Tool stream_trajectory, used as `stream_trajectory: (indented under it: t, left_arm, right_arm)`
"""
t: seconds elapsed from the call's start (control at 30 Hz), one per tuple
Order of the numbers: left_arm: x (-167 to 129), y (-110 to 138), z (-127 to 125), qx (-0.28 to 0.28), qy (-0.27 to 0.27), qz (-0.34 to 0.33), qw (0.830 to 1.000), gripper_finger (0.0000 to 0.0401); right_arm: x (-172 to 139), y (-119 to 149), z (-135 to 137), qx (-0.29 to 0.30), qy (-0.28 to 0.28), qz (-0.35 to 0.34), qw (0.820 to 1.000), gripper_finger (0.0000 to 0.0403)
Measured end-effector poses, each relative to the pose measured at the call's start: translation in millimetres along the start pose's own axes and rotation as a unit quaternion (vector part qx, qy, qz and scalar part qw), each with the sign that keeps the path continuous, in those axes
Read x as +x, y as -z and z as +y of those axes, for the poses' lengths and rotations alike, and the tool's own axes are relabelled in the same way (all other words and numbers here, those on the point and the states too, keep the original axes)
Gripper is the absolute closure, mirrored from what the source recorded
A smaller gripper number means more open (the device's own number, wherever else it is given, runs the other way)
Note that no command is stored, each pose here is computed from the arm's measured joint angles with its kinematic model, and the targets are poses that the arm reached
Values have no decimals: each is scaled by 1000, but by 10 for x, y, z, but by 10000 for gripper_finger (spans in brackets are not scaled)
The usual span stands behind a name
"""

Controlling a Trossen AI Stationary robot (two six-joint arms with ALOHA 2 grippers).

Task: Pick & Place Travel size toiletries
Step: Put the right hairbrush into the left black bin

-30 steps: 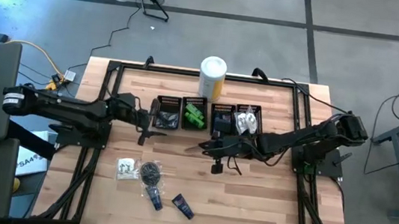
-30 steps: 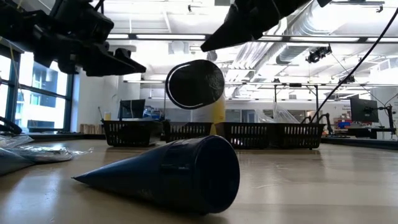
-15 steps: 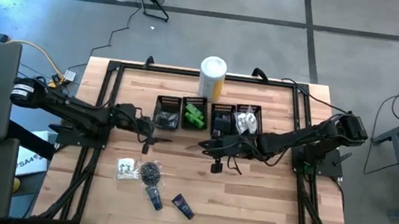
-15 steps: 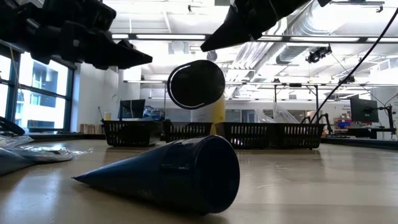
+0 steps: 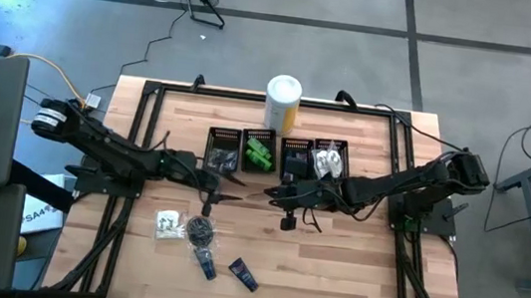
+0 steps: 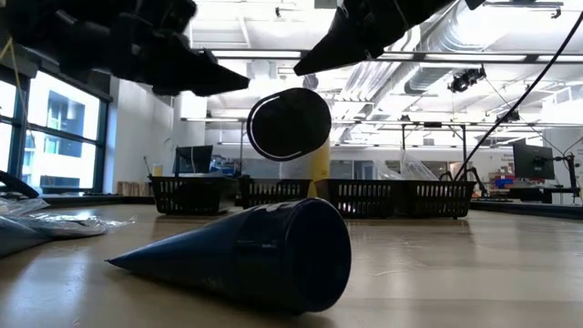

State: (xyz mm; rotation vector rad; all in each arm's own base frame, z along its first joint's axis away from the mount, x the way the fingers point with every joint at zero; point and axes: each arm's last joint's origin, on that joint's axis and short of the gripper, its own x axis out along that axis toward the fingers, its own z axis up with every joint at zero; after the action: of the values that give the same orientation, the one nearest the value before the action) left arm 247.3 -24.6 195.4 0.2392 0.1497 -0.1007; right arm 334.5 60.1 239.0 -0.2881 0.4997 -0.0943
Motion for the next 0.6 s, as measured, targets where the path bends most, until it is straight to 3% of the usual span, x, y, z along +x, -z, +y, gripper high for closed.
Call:
stream_trajectory:
  t: [0.6]
  left_arm:
    - [622,5,-6,-16,21,98,995,230]
  right_arm:
    - [0,0,2,0,-2,0,1000,400]
